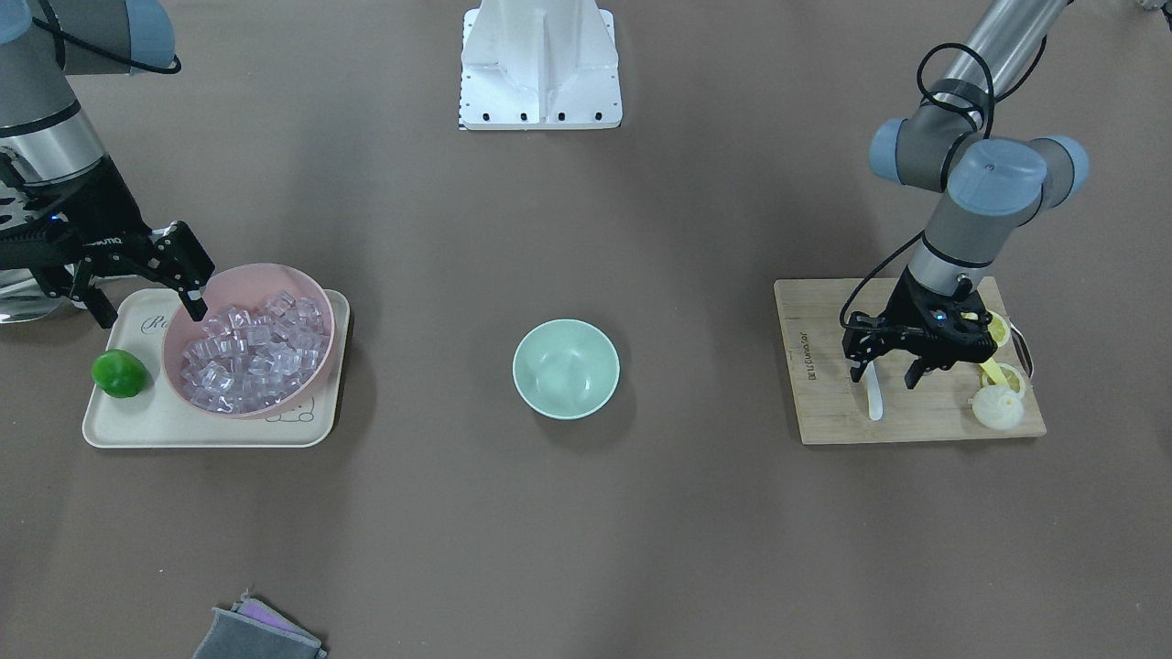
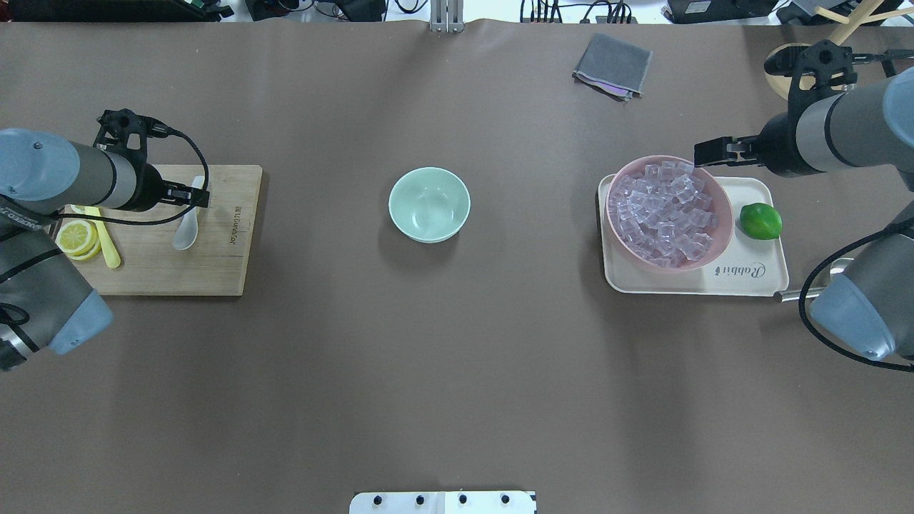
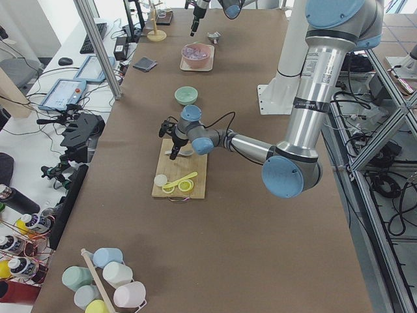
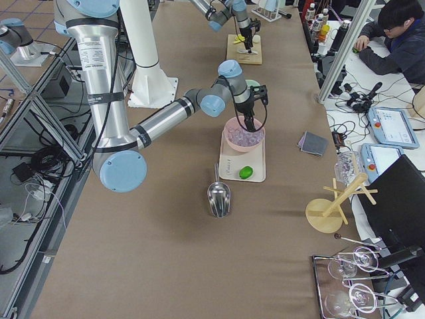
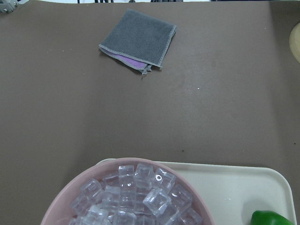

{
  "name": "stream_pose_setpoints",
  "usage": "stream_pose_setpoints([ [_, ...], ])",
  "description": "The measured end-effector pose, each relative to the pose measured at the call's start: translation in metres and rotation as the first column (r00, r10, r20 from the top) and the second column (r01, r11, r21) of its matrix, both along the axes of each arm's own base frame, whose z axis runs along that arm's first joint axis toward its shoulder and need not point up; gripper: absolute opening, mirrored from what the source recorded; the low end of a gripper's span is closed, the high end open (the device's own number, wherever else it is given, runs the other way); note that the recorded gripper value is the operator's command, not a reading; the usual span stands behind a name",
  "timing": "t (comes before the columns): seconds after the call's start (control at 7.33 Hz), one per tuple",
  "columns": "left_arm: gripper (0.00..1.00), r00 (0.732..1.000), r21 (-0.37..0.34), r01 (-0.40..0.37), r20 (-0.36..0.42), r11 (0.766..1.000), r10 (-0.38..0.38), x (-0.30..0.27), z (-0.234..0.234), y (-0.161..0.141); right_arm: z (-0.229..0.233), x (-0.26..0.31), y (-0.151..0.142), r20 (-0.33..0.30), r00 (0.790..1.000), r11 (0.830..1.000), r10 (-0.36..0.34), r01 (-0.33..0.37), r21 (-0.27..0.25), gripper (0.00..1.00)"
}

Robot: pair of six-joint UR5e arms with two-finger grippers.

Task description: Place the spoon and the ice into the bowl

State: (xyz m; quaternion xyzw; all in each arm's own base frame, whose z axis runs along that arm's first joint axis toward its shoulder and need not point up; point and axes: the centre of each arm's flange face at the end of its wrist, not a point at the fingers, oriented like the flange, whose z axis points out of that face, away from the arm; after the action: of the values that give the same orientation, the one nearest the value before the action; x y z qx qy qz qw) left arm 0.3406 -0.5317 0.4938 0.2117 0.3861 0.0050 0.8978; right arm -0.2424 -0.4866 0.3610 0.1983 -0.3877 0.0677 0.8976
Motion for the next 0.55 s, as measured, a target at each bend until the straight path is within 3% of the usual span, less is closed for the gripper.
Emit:
stream_pose_setpoints([
  [0.14, 0.41, 1.000, -0.009, 0.011, -0.019, 1.000, -0.012, 0.0037, -0.0019, 0.0006, 0.0002, 0.0000, 0.0001, 0.000, 1.000, 1.000, 0.000, 0.000, 0.000, 1.00],
  [0.27, 0.33, 0.999, -0.014, 0.015, -0.032, 1.000, -0.015, 0.0085, -0.0050, 0.0019, 0.0003, 0.0001, 0.0002, 0.000, 1.000, 1.000, 0.000, 0.000, 0.000, 1.00],
  [0.55, 0.33, 0.999, -0.014, 0.014, -0.041, 1.000, -0.015, 0.0122, -0.0067, 0.0038, 0.0006, 0.0001, 0.0003, 0.000, 1.000, 1.000, 0.000, 0.000, 0.000, 1.00],
])
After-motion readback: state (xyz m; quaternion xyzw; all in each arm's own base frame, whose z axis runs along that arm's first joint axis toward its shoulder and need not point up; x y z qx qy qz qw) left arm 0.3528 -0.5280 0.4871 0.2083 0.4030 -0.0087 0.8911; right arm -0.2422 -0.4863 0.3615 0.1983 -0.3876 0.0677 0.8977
